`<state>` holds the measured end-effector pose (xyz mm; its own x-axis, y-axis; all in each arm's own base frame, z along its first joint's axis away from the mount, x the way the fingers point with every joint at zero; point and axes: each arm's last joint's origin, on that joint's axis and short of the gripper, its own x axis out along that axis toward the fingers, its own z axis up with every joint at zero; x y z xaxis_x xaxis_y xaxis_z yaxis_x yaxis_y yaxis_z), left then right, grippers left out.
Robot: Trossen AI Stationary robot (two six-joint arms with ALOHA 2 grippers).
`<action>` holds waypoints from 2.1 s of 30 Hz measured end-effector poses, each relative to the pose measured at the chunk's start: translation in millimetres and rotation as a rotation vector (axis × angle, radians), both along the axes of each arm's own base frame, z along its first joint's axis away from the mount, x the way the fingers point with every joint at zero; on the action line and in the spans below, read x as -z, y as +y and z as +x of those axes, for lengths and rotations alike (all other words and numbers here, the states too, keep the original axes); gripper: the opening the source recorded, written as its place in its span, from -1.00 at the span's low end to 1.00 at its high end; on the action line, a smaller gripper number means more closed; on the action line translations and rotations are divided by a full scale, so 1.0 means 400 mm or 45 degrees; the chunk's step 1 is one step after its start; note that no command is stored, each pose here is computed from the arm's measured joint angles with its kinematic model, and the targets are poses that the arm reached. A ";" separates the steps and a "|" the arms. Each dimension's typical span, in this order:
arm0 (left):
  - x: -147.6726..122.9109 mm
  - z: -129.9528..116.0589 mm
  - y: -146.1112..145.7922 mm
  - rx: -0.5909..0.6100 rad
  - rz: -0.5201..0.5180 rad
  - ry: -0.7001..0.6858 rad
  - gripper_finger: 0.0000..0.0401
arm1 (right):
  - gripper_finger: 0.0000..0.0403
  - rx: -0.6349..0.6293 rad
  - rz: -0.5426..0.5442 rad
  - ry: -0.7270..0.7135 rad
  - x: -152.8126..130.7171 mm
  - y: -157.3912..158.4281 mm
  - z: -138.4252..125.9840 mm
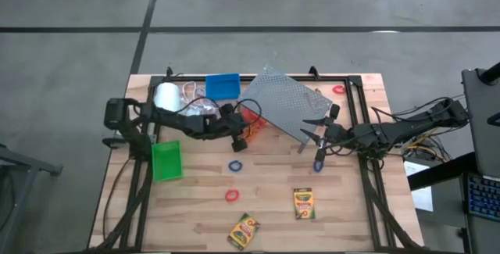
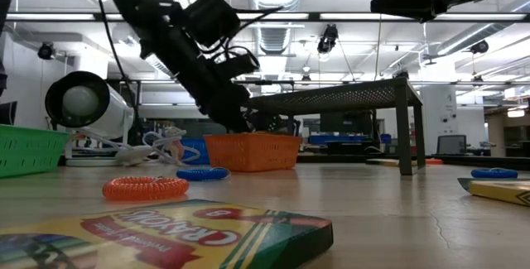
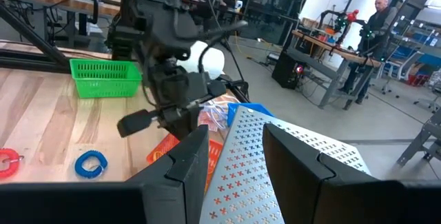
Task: Pick & Place Office Desk Supplies
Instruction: Put the yellow rubber band into the orange bin, then put the crayon box into the green bin
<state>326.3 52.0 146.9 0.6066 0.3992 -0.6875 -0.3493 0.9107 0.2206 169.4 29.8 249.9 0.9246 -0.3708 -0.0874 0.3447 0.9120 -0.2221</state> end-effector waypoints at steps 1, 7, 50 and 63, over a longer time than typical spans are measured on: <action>-0.003 0.002 0.007 -0.008 -0.018 0.009 -0.99 | -0.32 0.000 0.000 0.000 0.000 0.000 0.000; -0.002 -0.005 0.050 -0.028 -0.147 0.017 -0.91 | -0.32 0.000 -0.002 0.002 0.000 0.000 0.000; -0.129 -0.049 -0.008 0.079 -0.111 -0.074 0.02 | -0.32 -0.001 -0.001 0.000 0.000 0.000 0.000; -0.206 -0.123 -0.173 0.142 0.065 -0.017 0.02 | -0.32 -0.001 -0.001 0.000 0.000 0.000 0.000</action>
<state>277.1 -17.4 229.2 0.6585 0.3625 -0.6595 -0.2494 0.9319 0.2632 169.4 29.8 249.9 0.9247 -0.3704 -0.0874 0.3443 0.9121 -0.2225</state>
